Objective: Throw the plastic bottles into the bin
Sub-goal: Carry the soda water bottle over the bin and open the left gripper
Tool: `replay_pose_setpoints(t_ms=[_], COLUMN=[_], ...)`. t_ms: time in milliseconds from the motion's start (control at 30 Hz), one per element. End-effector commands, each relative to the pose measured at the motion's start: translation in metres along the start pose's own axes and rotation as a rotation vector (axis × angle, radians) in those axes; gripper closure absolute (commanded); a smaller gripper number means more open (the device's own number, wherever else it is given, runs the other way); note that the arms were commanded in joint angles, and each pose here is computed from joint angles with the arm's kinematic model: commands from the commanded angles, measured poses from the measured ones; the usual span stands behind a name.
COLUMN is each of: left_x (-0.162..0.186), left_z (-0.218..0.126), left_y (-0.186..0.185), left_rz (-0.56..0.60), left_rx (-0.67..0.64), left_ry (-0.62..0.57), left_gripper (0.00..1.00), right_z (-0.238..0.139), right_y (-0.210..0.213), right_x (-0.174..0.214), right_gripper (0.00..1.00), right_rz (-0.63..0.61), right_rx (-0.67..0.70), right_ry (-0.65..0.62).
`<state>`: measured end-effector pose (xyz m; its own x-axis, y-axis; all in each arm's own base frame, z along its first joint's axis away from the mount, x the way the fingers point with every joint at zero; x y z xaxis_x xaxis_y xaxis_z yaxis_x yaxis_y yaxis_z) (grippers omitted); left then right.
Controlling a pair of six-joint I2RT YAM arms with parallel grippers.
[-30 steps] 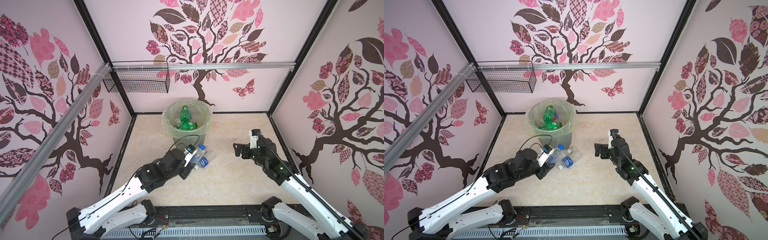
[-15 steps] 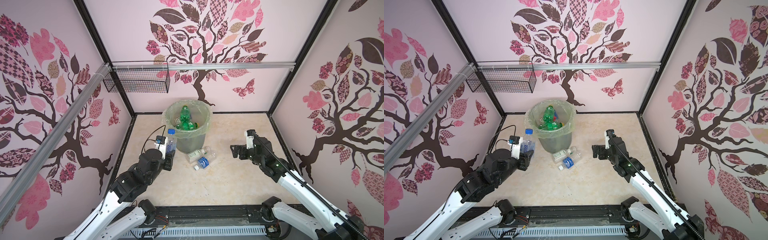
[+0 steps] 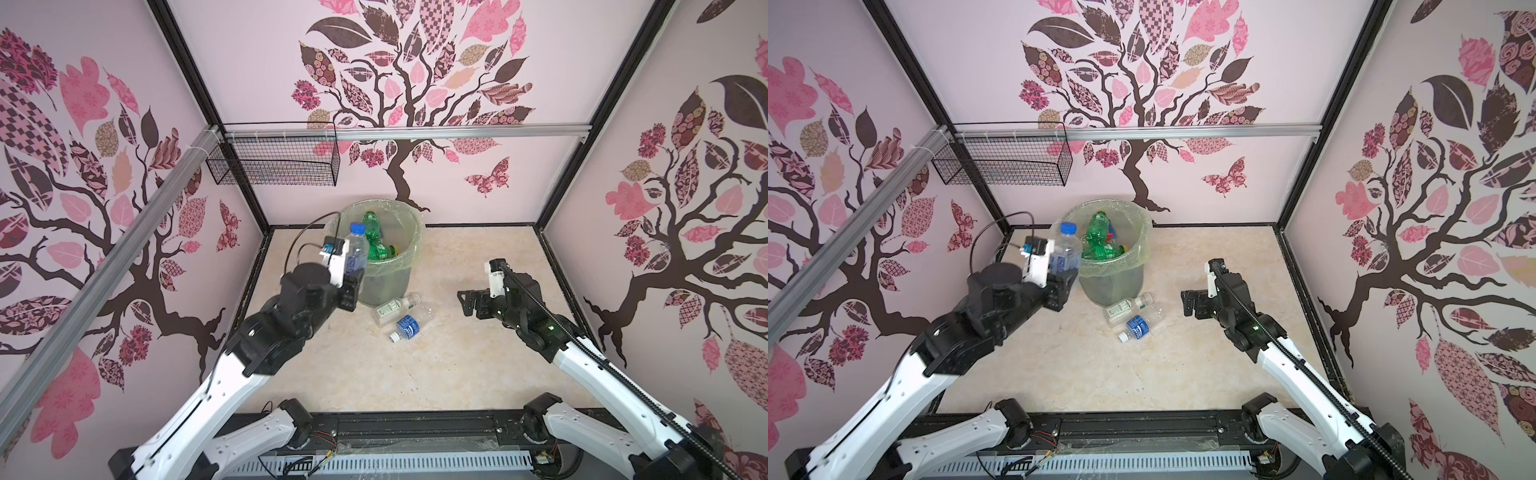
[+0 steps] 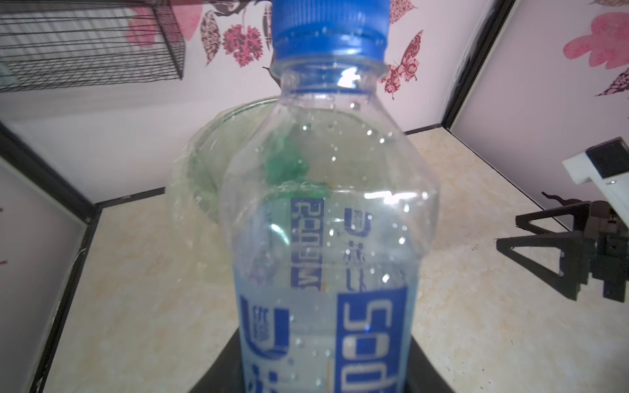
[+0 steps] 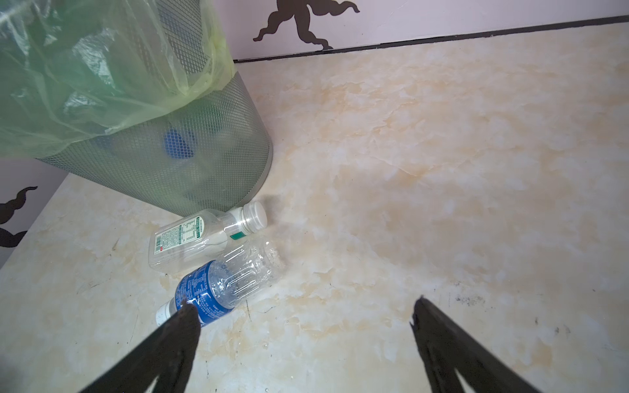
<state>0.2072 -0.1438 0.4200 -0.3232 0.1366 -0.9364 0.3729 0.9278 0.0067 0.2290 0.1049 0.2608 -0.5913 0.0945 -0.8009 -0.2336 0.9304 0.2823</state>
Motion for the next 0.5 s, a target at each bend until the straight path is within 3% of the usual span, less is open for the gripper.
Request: replay_pose_setpoints(t_ms=[0,67,100,233,467], left_x=[-0.047,-0.057,-0.058,-0.051,-0.035], left_z=[0.046,0.076,0.088,0.090,0.027], left_y=[0.002,0.013,0.016,0.014,0.025], left_rz=[-0.049,-0.124,-0.141,-0.144,-0.144], left_rx=[0.079,0.077,0.079,0.120,0.097], left_ry=[-0.045,-0.007,0.020,0.050,0.002], left_gripper=[0.54,0.41,0.29,0.11,0.05], right_z=[-0.003,-0.005,-0.007,-0.011,0.007], right_y=[0.002,0.002,0.002,0.001,0.008], right_x=[-0.007,-0.005,-0.004,0.000,0.003], right_gripper=[0.00,0.01,0.00,0.00,0.01], right_rz=[0.015,0.021,0.024,0.022,0.003], right_rx=[-0.018,-0.026,-0.027,-0.028,-0.096], right_ry=[-0.015,-0.009,-0.006,0.008,0.088])
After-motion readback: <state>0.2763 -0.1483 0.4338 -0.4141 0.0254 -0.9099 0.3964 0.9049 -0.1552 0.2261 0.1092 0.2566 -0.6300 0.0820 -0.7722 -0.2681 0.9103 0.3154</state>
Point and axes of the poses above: each gripper's point midway between its finger pads, its own z axis out along the fingers, its own y axis along the line the jaws close on, x = y × z, the point moved 9 cm from there along -z, back along the fingers, and after that the axes turned 1 degree about z, right-handed, at the moved point
